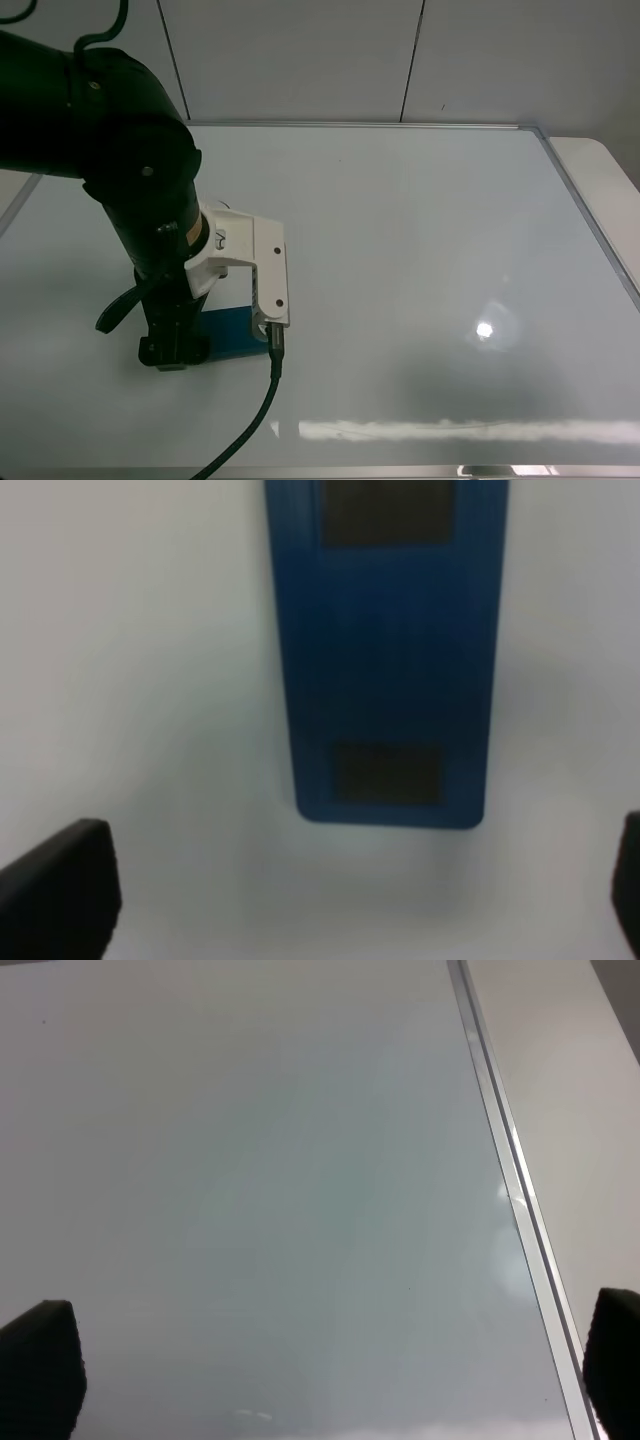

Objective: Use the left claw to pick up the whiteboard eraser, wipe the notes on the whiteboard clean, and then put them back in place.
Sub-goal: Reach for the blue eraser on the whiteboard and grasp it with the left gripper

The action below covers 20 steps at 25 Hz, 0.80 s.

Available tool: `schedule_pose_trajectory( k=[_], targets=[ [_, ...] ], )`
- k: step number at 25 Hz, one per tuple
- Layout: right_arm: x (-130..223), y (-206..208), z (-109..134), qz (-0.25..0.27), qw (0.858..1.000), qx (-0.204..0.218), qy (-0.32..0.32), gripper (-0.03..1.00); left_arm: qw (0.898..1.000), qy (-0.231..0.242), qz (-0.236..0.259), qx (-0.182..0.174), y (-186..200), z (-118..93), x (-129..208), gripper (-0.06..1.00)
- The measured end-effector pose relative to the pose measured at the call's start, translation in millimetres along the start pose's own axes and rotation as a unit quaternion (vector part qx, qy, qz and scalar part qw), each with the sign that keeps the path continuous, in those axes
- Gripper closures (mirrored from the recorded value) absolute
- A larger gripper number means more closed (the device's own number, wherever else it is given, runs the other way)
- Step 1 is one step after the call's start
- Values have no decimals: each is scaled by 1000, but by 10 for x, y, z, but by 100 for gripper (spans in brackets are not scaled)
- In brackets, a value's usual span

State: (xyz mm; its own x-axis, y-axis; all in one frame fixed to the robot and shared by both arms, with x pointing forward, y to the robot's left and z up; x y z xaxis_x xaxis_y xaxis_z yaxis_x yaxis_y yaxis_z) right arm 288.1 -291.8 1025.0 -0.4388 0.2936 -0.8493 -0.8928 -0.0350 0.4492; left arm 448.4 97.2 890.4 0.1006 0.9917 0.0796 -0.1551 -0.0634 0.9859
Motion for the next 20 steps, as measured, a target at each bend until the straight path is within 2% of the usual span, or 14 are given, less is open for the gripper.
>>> schedule_pose_trajectory(
  k=[8, 20],
  targets=[
    [0, 0, 0, 0, 1000, 0, 0, -3, 1000, 9, -3, 21, -166, -33, -74, -5],
    [0, 0, 0, 0, 1000, 0, 0, -3, 999, 11, -15, 29, -404, -24, -193, -5]
  ],
)
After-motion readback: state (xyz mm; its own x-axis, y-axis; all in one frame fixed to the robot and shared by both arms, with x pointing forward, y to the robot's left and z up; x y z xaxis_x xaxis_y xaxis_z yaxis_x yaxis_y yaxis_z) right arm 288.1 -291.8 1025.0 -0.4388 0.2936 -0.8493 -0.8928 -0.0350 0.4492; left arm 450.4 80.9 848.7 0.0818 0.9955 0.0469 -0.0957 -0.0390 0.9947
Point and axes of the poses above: a point on each arm's last joint axis where the gripper is mounted, y pointing back along that axis away from the gripper, z along the wrist's bending axis when the last joint is at zero, x = y × z, the point moved 6 cm from there along -y, pointing out along that axis toward the gripper, and after that the axes turned 15 degrees about -y, right-handed, at the moved point
